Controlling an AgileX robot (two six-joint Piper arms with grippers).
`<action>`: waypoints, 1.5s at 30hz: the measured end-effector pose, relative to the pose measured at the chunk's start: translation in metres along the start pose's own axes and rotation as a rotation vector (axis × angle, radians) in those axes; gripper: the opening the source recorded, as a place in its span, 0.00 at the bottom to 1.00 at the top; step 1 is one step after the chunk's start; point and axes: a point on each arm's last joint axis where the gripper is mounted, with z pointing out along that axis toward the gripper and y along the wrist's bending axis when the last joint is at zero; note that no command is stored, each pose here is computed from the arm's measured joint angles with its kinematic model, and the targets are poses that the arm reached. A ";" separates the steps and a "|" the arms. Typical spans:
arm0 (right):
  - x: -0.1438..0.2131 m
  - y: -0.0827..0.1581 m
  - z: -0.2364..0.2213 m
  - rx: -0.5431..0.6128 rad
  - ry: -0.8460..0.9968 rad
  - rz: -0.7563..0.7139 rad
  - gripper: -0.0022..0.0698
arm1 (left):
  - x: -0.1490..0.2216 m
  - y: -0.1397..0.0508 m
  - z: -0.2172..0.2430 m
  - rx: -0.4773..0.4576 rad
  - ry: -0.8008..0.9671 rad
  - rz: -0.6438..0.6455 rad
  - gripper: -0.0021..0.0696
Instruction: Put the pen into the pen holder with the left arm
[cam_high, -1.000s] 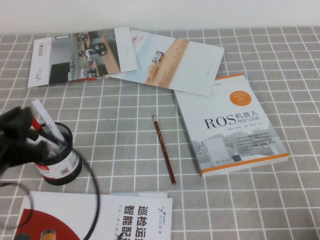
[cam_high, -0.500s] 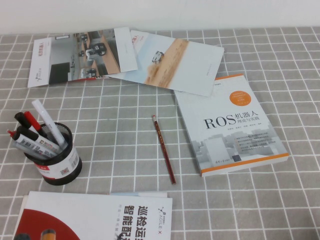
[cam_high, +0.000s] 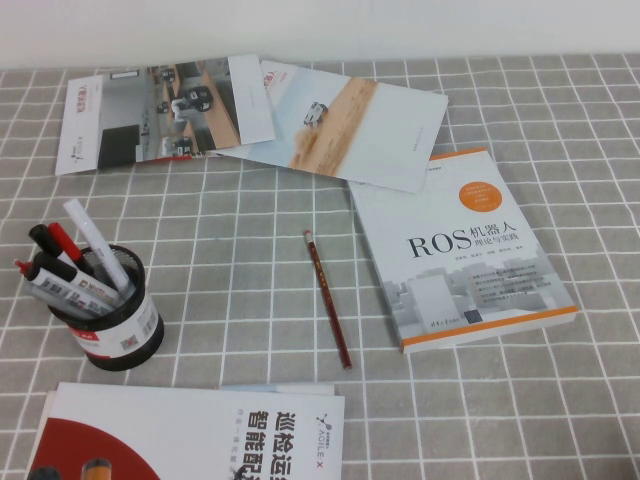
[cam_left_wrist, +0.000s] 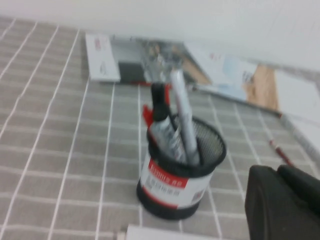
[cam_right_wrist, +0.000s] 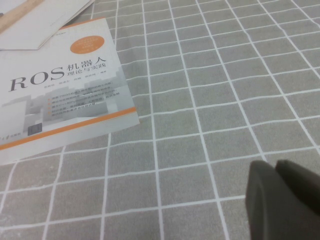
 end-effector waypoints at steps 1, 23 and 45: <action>0.000 0.000 0.000 0.000 0.000 0.000 0.01 | 0.001 0.000 0.000 -0.004 0.015 0.001 0.03; 0.000 0.000 0.000 0.000 0.000 0.000 0.01 | 0.072 0.018 0.035 -0.117 -0.195 0.047 0.03; 0.000 0.000 0.000 0.000 0.001 0.000 0.01 | 0.093 0.021 0.037 -0.137 0.038 0.114 0.02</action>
